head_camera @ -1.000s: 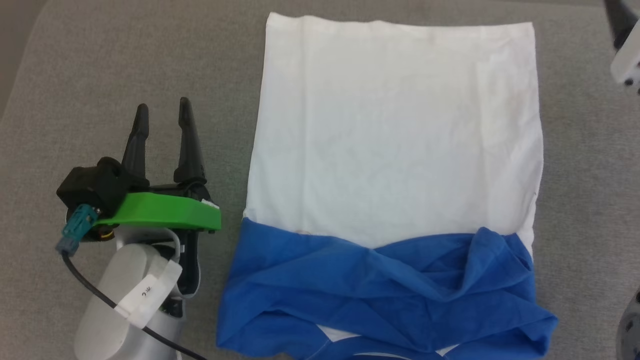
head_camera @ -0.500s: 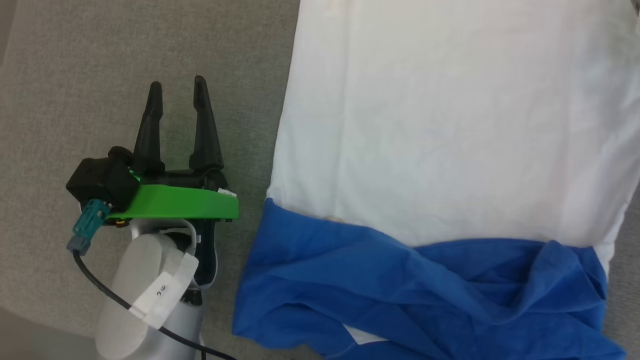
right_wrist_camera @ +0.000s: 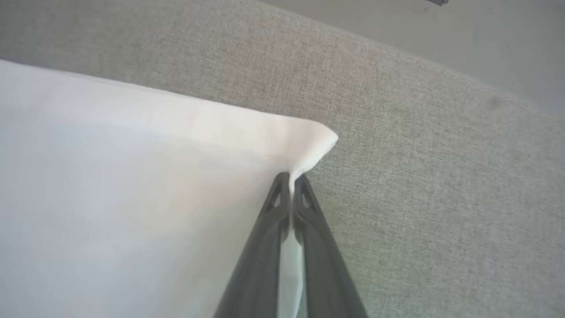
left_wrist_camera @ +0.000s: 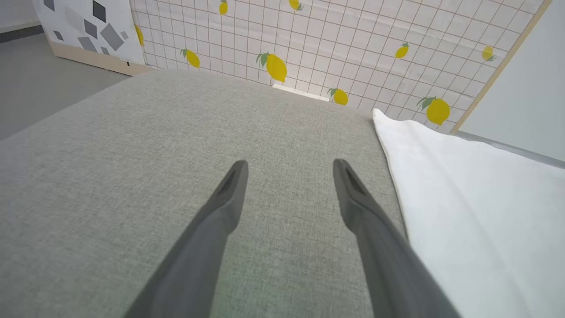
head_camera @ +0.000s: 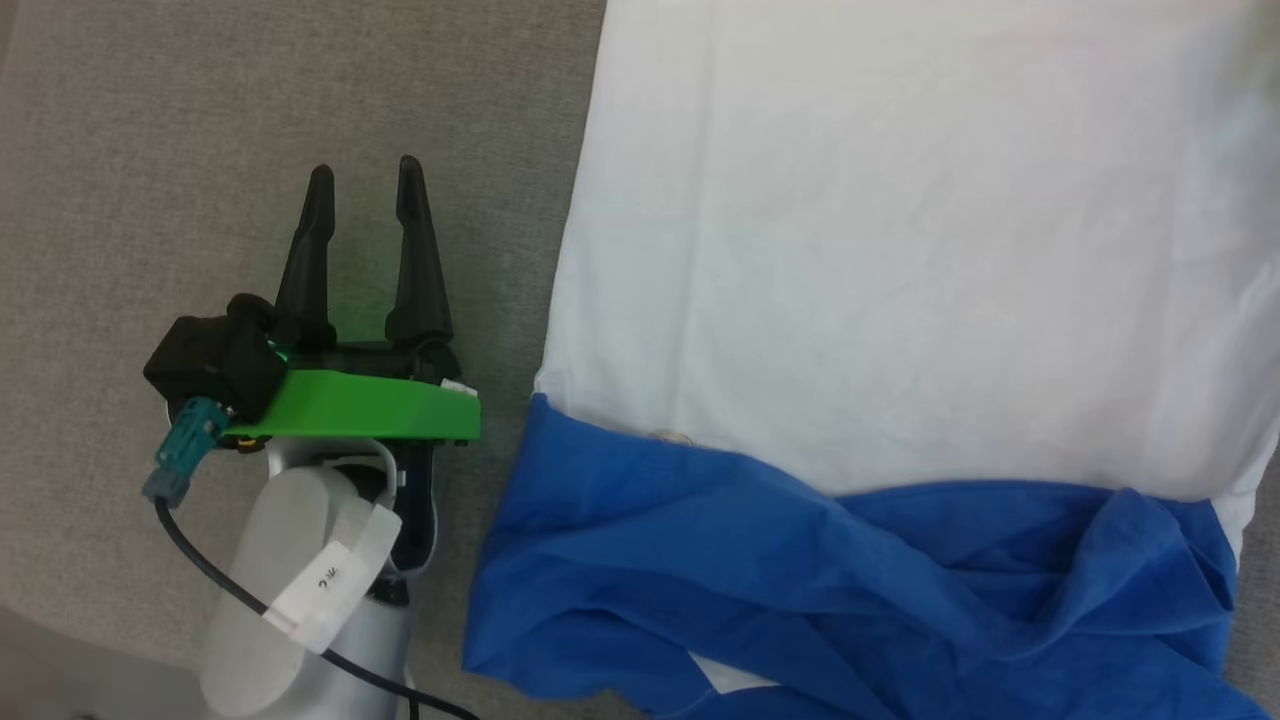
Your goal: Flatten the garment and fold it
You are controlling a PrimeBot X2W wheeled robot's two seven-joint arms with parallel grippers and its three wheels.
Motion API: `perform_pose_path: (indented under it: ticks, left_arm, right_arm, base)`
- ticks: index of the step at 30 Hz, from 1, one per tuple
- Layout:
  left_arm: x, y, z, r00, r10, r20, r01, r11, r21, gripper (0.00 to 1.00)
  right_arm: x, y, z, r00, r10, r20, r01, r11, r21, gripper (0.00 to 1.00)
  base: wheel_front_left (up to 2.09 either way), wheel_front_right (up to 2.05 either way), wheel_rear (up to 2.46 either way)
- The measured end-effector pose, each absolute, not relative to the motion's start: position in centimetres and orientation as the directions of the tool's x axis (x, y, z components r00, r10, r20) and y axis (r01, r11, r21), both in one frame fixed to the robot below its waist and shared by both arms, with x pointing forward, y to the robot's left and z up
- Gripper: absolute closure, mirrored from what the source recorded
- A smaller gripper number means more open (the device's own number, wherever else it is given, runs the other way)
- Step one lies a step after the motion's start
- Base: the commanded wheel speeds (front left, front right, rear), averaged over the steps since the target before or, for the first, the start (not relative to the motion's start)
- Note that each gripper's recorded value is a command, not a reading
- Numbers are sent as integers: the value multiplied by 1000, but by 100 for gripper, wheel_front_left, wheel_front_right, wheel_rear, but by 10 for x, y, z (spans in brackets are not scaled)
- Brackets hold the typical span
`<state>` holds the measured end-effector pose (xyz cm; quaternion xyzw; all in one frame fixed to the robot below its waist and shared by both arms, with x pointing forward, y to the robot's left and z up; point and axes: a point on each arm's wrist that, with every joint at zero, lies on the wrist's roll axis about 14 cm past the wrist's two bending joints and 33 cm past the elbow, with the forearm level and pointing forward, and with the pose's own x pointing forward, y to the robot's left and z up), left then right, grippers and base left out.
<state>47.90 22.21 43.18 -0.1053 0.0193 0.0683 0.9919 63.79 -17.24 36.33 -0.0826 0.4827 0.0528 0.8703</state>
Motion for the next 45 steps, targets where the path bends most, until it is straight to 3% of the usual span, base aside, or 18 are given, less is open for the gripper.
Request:
perform_pose_path:
  ticks: [5, 10, 16, 25, 36, 37, 39, 45]
  left_arm:
    - [496, 214, 439, 995, 86, -41, -93, 962, -256, 0]
    - [540, 198, 470, 999, -42, -28, 33, 963, -266, 0]
    - [600, 169, 480, 956, -210, -203, 160, 958, -240, 0]
    - [639, 136, 424, 765, -253, -592, 210, 967, -142, 0]
    - [642, 141, 356, 587, -139, -797, 203, 979, -21, 0]
    - [641, 140, 355, 578, -146, -803, 201, 979, -34, 5]
    - [642, 139, 355, 577, -162, -800, 197, 979, -56, 100]
    - [640, 134, 363, 617, -235, -751, 184, 971, -152, 100]
  right_arm:
    - [647, -169, 381, 634, 52, -772, -160, 985, -65, 100]
    - [646, -163, 395, 677, 81, -732, -191, 979, -69, 100]
    - [641, -164, 405, 701, 100, -706, -217, 973, -77, 100]
    - [630, -166, 395, 696, 128, -707, -263, 961, -84, 100]
    - [624, -184, 368, 676, 119, -727, -271, 958, -96, 100]
    - [625, -185, 367, 677, 118, -727, -273, 957, -98, 100]
    - [626, -184, 366, 678, 121, -725, -276, 956, -98, 100]
    - [627, -184, 369, 683, 122, -720, -285, 952, -109, 100]
  base:
    - [0, 0, 0]
    - [0, 0, 0]
    - [0, 0, 0]
    - [0, 0, 0]
    - [0, 0, 0]
    - [0, 0, 0]
    - [0, 0, 0]
    - [0, 0, 0]
